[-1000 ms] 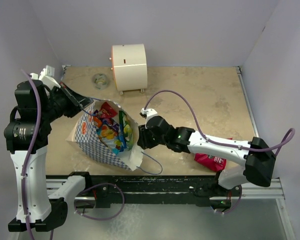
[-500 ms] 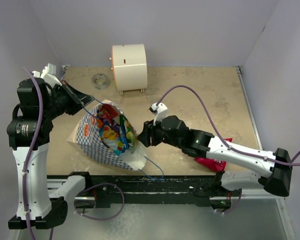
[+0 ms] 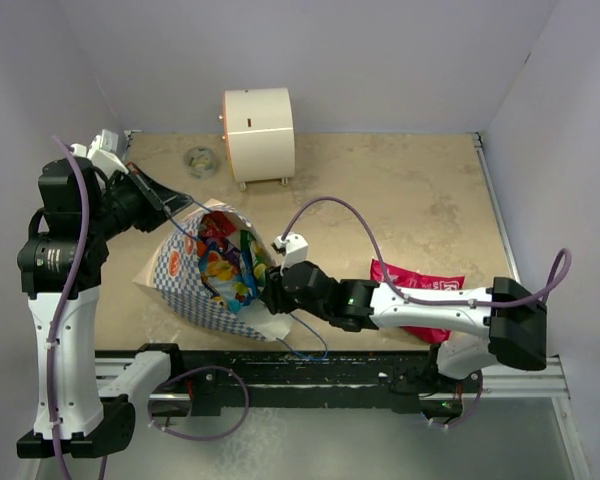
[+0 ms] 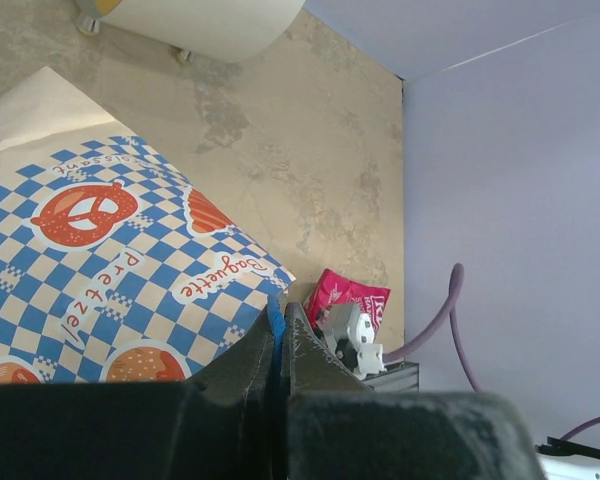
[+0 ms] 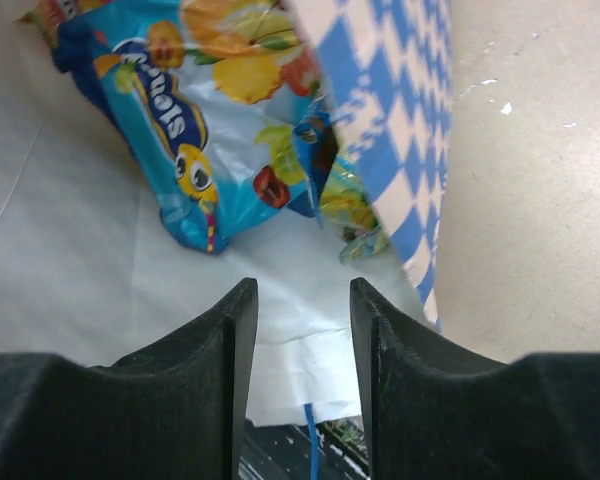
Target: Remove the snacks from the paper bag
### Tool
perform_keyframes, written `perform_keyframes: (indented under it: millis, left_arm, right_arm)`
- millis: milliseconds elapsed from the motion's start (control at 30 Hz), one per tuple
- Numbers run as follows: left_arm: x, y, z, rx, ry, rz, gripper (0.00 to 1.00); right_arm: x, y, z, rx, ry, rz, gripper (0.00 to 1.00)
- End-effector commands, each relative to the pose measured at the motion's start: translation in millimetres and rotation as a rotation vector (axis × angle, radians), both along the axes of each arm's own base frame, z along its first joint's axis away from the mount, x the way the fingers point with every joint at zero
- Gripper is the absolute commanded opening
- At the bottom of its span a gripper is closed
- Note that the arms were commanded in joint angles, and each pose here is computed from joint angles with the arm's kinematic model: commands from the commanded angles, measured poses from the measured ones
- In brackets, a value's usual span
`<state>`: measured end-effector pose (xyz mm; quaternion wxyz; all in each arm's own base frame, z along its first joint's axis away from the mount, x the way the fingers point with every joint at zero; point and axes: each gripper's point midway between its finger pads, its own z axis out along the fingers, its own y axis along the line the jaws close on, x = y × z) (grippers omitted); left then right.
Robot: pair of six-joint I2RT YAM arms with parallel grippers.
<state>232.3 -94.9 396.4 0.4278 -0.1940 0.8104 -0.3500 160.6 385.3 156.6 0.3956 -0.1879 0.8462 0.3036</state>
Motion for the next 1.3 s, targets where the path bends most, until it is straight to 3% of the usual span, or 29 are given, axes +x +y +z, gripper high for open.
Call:
perform_keyframes:
  millis: [0, 233, 633, 767, 933, 1133, 1267]
  left_arm:
    - [0, -6, 12, -0.020, -0.054, -0.034, 0.00]
    - [-3, -14, 18, -0.056, -0.058, -0.073, 0.00]
    - [-16, -23, 15, -0.059, -0.037, -0.148, 0.00]
    - [-19, -25, 14, -0.064, -0.029, -0.165, 0.00]
    - [-20, -25, 13, -0.067, -0.027, -0.168, 0.00]
    - [-23, -24, 14, -0.061, -0.034, -0.155, 0.00]
    - [-25, -22, 13, -0.056, -0.031, -0.147, 0.00]
  right_arm:
    - [27, 4, 13, 0.083, -0.049, -0.162, 0.42]
    - [44, 15, -13, 0.018, -0.072, -0.224, 0.48]
    - [73, 21, -14, -0.002, -0.103, -0.385, 0.51]
    - [81, 19, -18, -0.025, -0.130, -0.415, 0.49]
    - [82, 24, -20, -0.024, -0.151, -0.390, 0.48]
    - [89, 20, -22, -0.041, -0.161, -0.380, 0.55]
    - [82, 24, -1, 0.029, -0.162, -0.311, 0.59]
